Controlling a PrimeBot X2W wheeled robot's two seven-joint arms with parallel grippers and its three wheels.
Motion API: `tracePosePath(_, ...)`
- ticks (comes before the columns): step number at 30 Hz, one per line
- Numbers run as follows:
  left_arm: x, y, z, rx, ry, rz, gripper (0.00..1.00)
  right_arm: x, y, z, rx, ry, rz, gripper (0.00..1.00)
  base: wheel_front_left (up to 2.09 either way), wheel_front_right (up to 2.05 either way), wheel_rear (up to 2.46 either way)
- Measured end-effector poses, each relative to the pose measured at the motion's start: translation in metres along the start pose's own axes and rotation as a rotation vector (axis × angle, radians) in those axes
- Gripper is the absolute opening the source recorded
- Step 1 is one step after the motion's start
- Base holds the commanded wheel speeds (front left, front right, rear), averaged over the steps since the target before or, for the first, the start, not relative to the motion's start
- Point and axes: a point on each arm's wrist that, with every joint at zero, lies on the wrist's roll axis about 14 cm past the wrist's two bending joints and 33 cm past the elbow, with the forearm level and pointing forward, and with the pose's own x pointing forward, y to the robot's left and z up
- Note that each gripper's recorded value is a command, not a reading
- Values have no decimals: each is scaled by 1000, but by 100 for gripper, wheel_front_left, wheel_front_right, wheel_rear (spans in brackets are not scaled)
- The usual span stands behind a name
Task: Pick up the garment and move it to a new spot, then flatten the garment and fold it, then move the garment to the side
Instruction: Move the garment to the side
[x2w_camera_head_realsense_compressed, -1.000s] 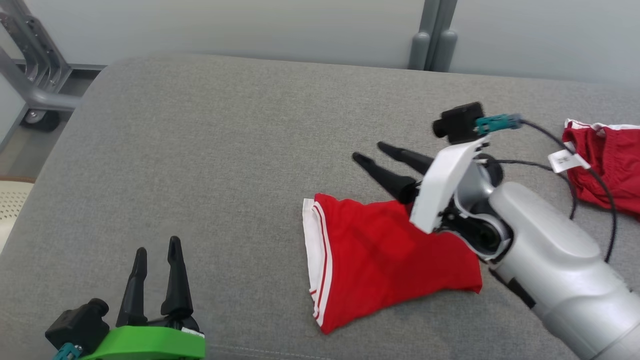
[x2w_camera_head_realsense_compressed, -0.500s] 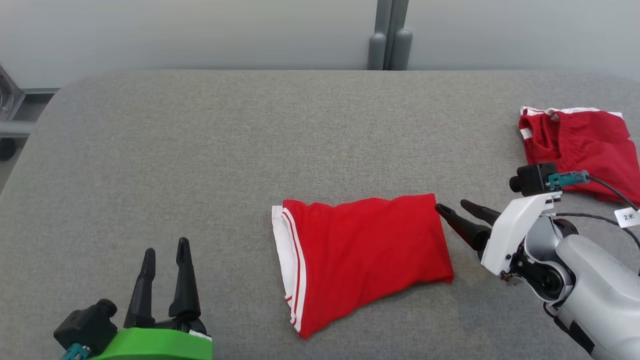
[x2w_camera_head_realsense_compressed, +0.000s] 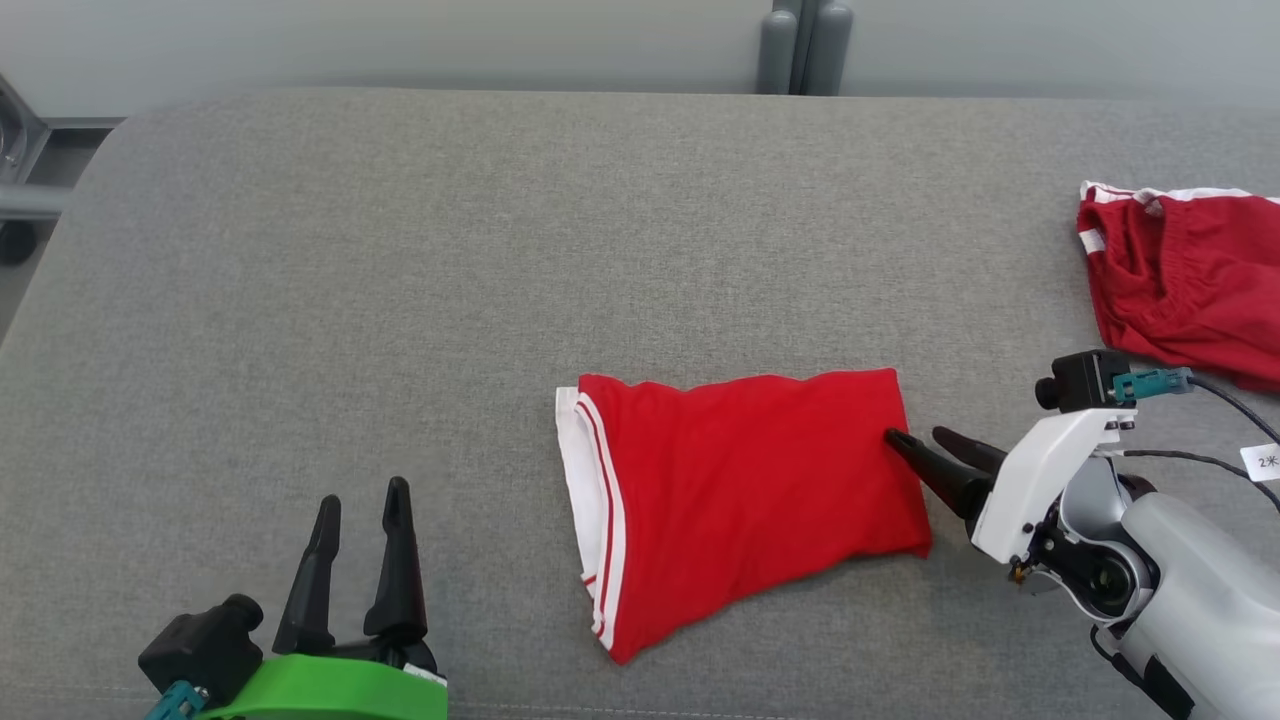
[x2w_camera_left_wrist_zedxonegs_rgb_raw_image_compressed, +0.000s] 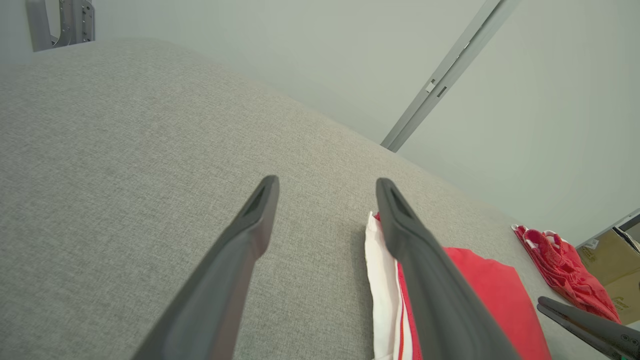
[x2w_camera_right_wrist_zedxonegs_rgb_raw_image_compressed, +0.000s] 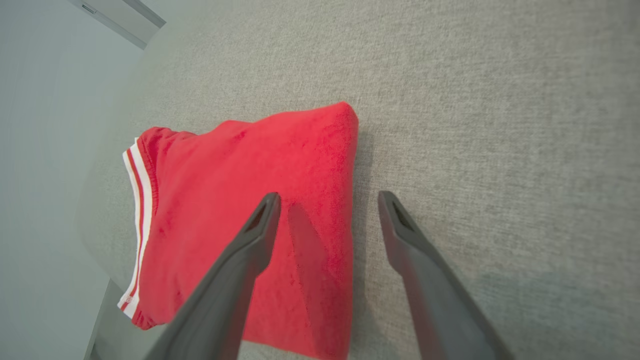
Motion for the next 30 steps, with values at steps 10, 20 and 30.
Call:
tracePosePath(10, -2, 15, 4, 9, -13, 48, 100, 14, 13, -24, 8, 97, 38, 100, 0, 0, 0)
tracePosePath(20, 0, 16, 3, 11, -7, 50, 100, 18, 19, -23, 23, 92, 53, 0, 0, 0, 0)
tracePosePath(30, 4, 16, 3, 13, -7, 46, 100, 15, 28, 16, -59, -11, 79, 0, 0, 0, 0)
